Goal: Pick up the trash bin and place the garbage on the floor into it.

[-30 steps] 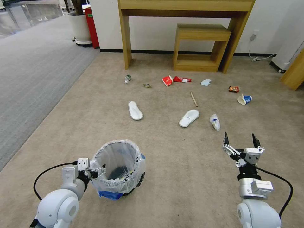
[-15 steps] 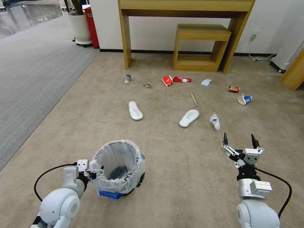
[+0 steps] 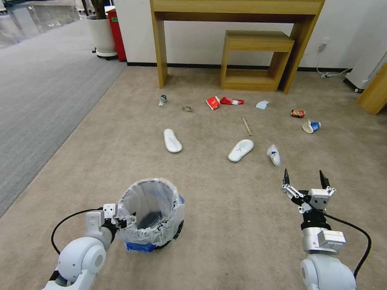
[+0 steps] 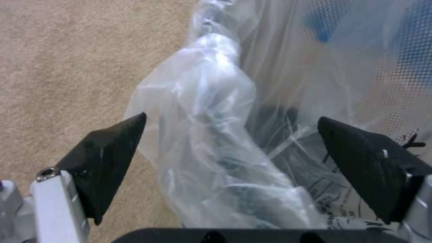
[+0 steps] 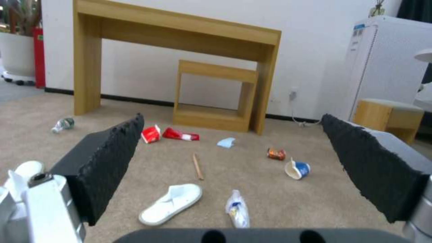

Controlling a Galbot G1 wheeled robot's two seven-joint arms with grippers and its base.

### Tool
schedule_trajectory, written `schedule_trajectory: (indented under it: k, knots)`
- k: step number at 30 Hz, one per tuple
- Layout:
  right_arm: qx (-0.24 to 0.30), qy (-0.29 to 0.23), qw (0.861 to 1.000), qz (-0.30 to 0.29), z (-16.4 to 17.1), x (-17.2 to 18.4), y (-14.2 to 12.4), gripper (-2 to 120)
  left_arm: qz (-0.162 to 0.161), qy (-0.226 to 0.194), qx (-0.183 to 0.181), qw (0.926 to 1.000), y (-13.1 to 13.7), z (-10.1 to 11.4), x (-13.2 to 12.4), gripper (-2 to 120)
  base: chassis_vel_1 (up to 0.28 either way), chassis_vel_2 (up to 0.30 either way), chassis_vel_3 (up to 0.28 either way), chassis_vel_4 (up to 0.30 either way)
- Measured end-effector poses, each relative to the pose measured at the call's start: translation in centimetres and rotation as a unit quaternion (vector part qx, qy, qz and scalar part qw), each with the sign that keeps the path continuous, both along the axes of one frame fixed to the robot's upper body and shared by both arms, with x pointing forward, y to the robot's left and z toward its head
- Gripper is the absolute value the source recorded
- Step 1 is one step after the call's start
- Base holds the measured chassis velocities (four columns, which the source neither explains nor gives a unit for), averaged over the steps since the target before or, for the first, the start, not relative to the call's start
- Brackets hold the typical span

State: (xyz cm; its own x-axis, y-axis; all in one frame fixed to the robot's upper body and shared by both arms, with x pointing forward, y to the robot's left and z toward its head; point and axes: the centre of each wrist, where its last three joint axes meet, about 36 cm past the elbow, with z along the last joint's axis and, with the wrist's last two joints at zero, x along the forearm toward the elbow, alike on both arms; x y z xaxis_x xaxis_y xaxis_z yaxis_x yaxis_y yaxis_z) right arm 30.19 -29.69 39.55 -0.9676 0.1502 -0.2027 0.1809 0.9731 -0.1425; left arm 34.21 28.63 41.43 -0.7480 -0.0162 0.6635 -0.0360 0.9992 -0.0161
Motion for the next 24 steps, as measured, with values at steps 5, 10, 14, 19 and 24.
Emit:
schedule_trajectory:
  k: [5,10,14,19,24]
  knots:
    - [-0.001,0.001,1.0,0.0,-0.02,-0.04,-0.05,100,0.007,0.001,0.006,1.0,0.14,-0.28,0.46,100,0.0,0.0,0.0,0.0]
    - [-0.001,0.0,1.0,0.001,-0.04,0.1,-0.11,100,0.015,0.001,0.007,0.9999,0.39,-0.15,0.63,99,0.0,0.0,0.0,0.0]
    - [0.0,0.001,1.0,0.003,-0.16,0.24,-0.03,100,0.021,0.002,0.004,0.9998,0.39,-0.11,0.63,87,0.0,0.0,0.0,0.0]
    - [0.0,0.001,1.0,0.005,-0.26,0.41,0.01,100,0.034,0.008,0.001,0.9994,0.4,-0.29,0.69,68,0.0,0.0,0.0,0.0]
    - [-0.001,0.003,1.0,0.005,-0.34,0.45,-0.11,100,0.045,0.012,-0.003,0.9989,0.38,-0.4,0.83,48,0.0,0.0,0.0,0.0]
